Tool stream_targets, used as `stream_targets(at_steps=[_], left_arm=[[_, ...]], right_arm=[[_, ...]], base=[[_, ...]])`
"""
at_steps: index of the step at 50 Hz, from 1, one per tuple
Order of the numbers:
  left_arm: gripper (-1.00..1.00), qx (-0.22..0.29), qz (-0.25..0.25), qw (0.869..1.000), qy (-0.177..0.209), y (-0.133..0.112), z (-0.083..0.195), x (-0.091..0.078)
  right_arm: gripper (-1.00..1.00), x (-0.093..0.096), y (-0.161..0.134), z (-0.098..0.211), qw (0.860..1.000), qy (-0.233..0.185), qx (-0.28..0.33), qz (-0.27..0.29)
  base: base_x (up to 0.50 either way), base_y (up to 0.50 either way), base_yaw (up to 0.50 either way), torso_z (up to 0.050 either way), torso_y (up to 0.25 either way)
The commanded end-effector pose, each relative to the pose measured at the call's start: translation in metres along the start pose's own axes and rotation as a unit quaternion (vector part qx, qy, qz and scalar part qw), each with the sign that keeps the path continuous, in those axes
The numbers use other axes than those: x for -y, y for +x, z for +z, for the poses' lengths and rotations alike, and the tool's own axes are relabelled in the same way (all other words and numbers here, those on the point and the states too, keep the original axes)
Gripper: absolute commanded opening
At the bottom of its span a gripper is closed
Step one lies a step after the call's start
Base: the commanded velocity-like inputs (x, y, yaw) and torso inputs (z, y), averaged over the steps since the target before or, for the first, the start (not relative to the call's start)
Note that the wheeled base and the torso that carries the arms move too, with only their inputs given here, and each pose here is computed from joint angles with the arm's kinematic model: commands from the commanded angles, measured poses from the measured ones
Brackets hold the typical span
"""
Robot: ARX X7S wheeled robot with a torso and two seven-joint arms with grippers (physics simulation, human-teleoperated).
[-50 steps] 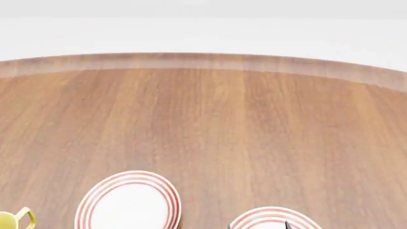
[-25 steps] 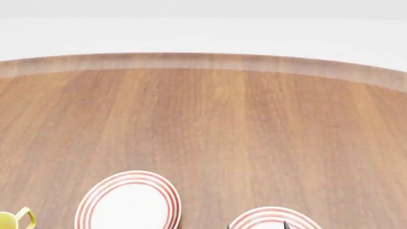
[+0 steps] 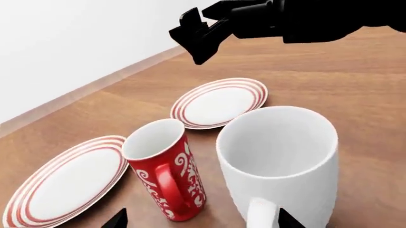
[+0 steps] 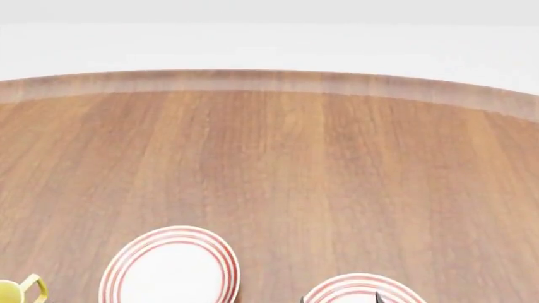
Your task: Put the white mug on the left plate.
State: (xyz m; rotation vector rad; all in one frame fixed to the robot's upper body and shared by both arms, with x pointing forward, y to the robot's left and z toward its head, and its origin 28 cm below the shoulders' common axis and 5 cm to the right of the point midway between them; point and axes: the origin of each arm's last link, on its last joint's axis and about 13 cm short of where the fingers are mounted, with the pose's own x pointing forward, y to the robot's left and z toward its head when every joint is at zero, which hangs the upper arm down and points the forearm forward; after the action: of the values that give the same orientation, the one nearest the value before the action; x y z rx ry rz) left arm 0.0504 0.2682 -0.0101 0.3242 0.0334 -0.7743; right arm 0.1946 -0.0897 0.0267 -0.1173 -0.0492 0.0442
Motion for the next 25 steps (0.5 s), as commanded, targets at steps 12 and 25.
stream_targets(at_steps=[12,25], left_arm=[[1.0,-0.028,-0.041,0.999,-0.007,0.011,-0.02,0.009],[1.0,-0.044,-0.036,0.998,-0.013,0.014,-0.028,0.007]], right_arm=[[1.0,0.0,-0.002,0.002,1.0,-0.001,0.001,-0.002],[1.0,0.0,-0.001,0.001,1.0,-0.001,0.0,-0.002]], base=[[0.0,0.0,0.0,0.0,0.0],[0.0,0.0,0.0,0.0,0.0]])
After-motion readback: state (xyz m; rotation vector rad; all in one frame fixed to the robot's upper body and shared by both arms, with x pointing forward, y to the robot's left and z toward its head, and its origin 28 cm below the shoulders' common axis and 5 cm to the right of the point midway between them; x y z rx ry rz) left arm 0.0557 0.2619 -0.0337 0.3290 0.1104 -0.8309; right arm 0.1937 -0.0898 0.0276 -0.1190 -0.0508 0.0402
